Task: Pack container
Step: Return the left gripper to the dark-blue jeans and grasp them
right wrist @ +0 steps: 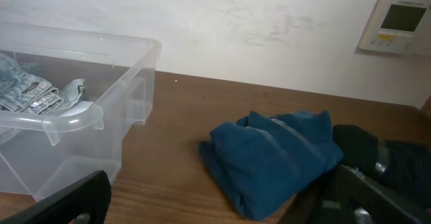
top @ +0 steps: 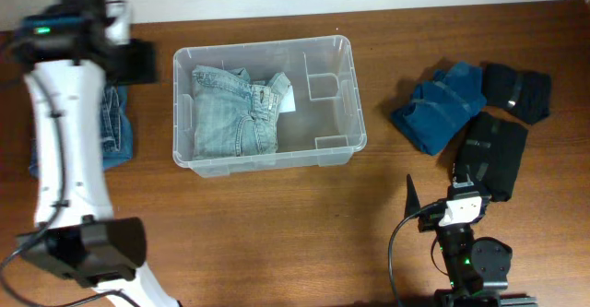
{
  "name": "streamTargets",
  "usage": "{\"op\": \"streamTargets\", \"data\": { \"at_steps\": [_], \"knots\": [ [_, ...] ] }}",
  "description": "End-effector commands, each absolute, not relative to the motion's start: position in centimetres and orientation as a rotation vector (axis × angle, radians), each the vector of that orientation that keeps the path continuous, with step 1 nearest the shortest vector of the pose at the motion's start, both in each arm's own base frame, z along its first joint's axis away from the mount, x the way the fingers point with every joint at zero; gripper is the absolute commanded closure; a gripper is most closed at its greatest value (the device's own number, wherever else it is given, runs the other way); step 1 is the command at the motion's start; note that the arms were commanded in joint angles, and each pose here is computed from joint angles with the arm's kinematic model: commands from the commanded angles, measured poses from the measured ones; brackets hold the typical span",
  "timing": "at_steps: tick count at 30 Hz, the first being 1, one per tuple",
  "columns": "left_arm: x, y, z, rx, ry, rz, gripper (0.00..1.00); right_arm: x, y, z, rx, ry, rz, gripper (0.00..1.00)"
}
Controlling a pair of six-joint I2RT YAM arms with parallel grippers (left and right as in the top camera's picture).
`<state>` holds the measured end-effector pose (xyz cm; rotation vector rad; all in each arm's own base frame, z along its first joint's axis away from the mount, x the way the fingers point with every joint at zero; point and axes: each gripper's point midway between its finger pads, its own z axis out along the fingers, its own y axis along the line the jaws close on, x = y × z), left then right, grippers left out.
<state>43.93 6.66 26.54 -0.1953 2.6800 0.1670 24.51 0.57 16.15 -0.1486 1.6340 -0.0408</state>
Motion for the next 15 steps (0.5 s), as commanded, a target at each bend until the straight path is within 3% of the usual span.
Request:
{"op": "streamTargets", "data": {
  "at_steps": [1, 7, 15],
  "knots": [
    [44.1, 13.0, 25.8, -0.301, 2.666, 0.283, 0.07, 24.5, 0.6, 15.9, -0.138, 1.639, -0.034, 0.02],
    [44.4, 18.8, 19.3, -0.349, 2.802, 0.304, 0.05, 24.5, 0.6, 15.9, -0.138, 1.639, -0.034, 0.02],
    [43.1, 20.3, 9.8, -0.35, 3.059, 0.242, 0.05, 24.5, 0.6, 15.9, -0.138, 1.639, -0.034, 0.02]
  ]
}}
